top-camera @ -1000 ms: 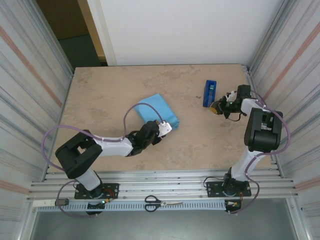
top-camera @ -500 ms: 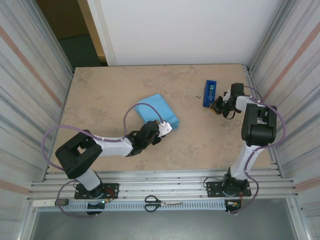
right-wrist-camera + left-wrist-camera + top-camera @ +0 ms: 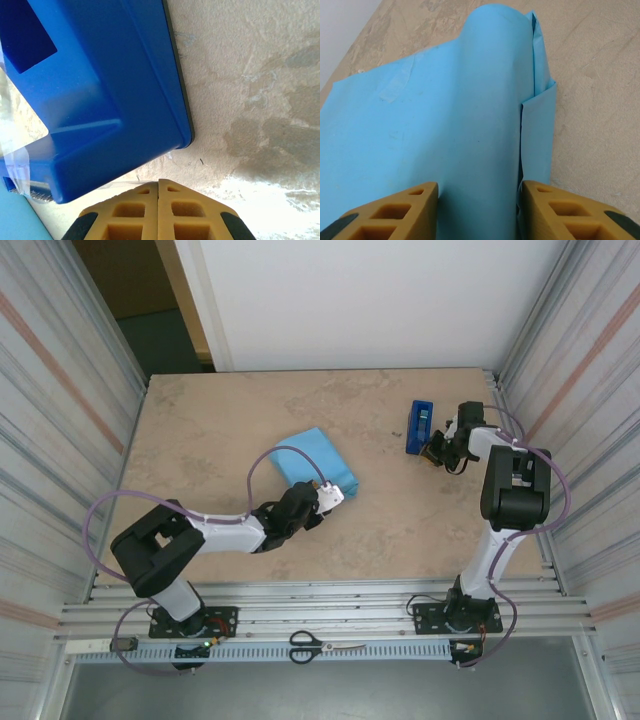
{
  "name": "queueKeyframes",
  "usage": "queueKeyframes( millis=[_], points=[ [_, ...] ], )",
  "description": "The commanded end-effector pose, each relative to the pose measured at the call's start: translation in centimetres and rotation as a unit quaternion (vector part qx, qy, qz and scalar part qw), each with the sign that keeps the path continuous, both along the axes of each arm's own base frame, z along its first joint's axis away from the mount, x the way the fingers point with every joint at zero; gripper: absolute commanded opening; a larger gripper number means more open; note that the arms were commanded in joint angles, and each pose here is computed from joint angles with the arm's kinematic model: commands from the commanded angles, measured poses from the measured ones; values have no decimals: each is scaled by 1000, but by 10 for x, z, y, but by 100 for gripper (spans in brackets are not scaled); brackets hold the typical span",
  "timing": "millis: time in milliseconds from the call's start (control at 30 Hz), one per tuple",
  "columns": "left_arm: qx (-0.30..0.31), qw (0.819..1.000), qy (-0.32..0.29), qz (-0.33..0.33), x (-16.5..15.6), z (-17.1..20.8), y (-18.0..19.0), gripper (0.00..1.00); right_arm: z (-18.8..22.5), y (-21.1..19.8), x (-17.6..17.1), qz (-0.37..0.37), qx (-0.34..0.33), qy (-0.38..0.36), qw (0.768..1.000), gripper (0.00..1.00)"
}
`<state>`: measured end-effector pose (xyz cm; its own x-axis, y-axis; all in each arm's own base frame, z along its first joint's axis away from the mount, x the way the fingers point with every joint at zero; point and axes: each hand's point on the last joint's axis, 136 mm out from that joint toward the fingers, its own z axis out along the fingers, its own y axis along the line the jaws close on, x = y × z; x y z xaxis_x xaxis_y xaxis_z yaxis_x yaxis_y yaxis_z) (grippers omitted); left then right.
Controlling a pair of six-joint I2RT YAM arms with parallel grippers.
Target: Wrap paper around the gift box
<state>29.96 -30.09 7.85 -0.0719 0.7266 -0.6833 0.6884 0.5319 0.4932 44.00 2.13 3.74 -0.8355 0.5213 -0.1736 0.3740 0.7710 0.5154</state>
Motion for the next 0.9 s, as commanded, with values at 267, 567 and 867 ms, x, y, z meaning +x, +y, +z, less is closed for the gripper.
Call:
queueKeyframes(
  millis=[267,567,867],
  points=[
    [66,993,99,-16,-35,-66,19,44,-23,-8,-27,-1,-18,71,997,0],
    [67,992,101,-18,-36,-67,19,43,-30,-14,-31,0,-36,85,996,0],
    [66,992,102,-16,-37,-68,20,43,-11,-4,-29,12,-13,54,998,0]
  ],
)
